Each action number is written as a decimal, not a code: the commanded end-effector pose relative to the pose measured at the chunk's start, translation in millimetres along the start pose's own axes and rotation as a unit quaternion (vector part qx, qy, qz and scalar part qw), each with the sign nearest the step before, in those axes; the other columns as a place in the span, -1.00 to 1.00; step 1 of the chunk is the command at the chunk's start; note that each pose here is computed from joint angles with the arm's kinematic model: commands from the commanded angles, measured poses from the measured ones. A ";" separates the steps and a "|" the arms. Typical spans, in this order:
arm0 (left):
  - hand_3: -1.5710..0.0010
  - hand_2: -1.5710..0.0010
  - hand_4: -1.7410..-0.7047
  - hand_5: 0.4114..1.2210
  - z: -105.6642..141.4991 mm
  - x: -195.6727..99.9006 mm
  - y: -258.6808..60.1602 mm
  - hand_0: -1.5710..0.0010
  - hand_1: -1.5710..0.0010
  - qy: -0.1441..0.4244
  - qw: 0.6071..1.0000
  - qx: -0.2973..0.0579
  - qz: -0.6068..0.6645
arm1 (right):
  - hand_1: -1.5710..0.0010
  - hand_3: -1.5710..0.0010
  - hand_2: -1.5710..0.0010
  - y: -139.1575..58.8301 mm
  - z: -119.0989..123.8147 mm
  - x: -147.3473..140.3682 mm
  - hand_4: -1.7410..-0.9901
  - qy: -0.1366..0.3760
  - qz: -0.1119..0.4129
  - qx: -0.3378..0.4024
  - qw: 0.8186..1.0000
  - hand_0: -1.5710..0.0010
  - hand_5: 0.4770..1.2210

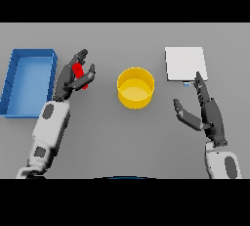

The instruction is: Pick up the red beaker and tilt it to pour out 1 green nut into yellow bowl. Pick up the yellow bowl and place it on the metallic measuring scale.

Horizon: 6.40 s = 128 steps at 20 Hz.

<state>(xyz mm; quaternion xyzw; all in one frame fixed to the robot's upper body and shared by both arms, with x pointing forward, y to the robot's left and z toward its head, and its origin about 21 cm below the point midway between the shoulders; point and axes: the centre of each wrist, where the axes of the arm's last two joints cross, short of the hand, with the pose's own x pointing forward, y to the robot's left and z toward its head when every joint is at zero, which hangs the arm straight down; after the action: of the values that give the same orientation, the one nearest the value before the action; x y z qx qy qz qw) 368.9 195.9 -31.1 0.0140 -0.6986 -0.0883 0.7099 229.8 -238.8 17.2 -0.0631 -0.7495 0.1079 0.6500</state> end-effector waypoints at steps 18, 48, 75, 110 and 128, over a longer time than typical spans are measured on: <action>-0.95 -0.97 -0.94 0.78 -11.5 37.4 0.5 -0.96 -0.96 -0.059 0.998 -0.004 0.025 | 1.00 1.00 1.00 5.3 -1.1 -3.3 0.37 -0.004 0.001 0.004 1.000 1.00 -0.55; -0.73 -1.00 -0.95 0.98 -47.9 152.8 -76.6 -1.00 -1.00 -0.087 0.676 -0.239 -0.692 | 1.00 1.00 1.00 8.2 0.4 -1.7 0.45 0.003 -0.008 0.006 1.000 1.00 -0.49; -1.00 -1.00 -0.98 1.00 -58.0 191.9 -149.9 -1.00 -1.00 -0.227 0.198 -0.270 -0.915 | 1.00 1.00 1.00 9.5 -1.5 -2.9 0.63 -0.016 -0.001 -0.017 1.000 1.00 -0.74; -1.00 -1.00 -1.00 1.00 -62.4 126.2 186.9 -1.00 -1.00 0.187 0.920 0.193 -0.285 | 1.00 1.00 1.00 13.9 -7.6 -6.5 0.55 -0.038 0.009 0.032 0.999 1.00 -0.46; 0.72 0.73 0.76 -0.47 16.8 115.7 162.5 0.69 0.71 0.261 0.920 0.076 -0.284 | 1.00 1.00 1.00 9.6 -5.8 -7.3 0.56 -0.027 0.018 0.025 0.999 1.00 -0.50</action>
<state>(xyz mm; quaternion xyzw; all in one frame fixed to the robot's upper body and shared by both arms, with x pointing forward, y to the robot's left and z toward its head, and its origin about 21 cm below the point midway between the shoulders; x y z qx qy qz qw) 370.3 340.8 106.9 0.2882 -0.4594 -0.2263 0.8091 236.2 -230.8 8.6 -0.0569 -0.7624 0.1398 0.6293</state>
